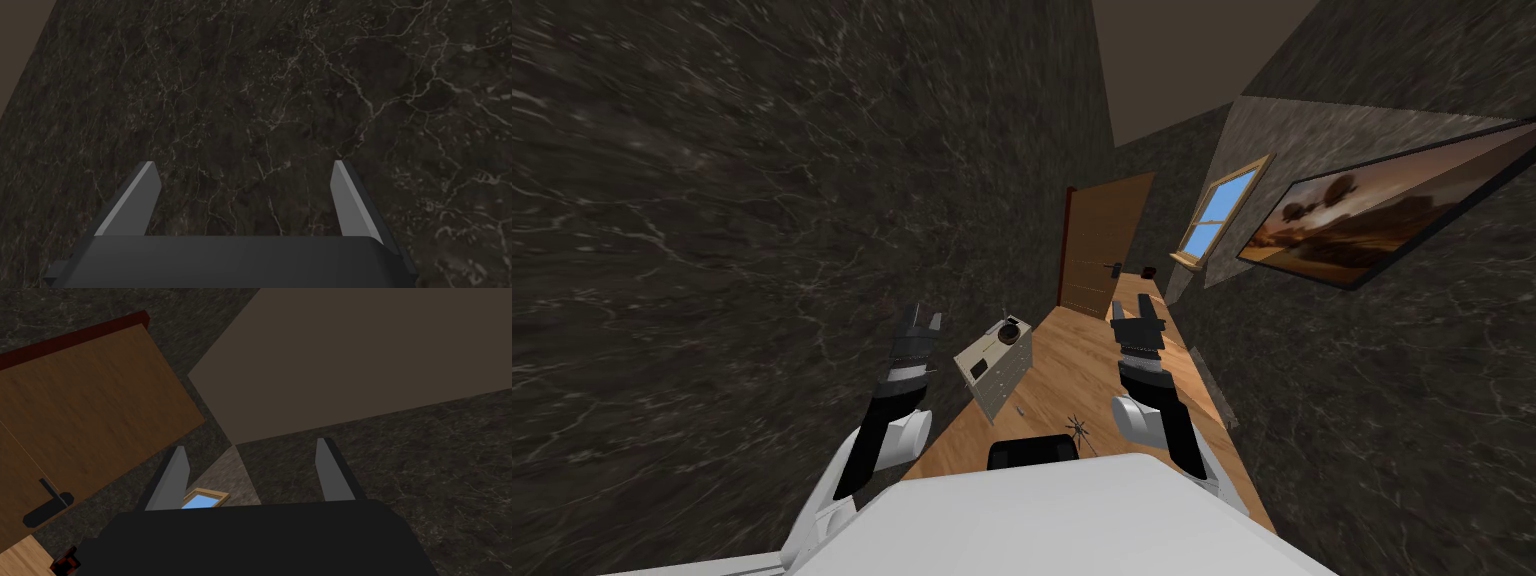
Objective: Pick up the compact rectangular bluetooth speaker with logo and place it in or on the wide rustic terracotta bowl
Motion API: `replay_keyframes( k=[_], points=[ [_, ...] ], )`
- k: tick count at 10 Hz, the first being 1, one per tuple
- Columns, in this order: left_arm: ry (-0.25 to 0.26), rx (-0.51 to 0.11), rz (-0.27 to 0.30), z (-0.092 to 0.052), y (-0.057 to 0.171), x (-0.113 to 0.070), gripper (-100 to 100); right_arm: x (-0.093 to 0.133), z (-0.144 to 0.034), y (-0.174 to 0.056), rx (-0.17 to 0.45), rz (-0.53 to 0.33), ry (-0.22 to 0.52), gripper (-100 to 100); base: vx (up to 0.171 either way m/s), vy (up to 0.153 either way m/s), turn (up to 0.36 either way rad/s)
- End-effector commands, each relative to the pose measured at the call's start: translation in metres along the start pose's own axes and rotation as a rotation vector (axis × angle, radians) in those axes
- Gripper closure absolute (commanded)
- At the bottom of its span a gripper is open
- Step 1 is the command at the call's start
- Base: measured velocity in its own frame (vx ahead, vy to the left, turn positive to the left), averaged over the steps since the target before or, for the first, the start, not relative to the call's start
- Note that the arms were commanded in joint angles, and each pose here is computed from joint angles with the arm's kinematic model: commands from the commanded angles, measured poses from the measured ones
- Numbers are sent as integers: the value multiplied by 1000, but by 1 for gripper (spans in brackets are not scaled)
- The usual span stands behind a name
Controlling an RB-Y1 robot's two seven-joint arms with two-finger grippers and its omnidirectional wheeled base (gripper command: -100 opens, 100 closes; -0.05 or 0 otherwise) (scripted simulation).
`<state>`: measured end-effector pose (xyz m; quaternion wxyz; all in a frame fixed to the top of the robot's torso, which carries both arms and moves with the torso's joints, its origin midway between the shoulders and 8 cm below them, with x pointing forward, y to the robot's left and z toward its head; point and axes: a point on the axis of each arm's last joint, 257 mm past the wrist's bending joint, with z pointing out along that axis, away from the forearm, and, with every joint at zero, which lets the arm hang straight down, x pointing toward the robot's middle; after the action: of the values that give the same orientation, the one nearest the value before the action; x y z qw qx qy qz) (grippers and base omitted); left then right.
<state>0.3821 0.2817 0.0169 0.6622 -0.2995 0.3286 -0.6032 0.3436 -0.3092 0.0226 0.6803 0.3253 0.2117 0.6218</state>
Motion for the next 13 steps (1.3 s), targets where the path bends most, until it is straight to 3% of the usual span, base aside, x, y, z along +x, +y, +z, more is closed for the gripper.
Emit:
replay_keyframes(
  k=[1,7,13],
  points=[
    [-16,-56,-9,1,19,-10,-100,0,0,0,0,0,0,0,27,-49,22],
    [-74,-220,-40,-1,75,-36,-100,0,0,0,0,0,0,0,15,-59,25],
    [-151,-397,-83,-12,135,-66,-100,0,0,0,0,0,0,0,25,-61,25]
  ],
)
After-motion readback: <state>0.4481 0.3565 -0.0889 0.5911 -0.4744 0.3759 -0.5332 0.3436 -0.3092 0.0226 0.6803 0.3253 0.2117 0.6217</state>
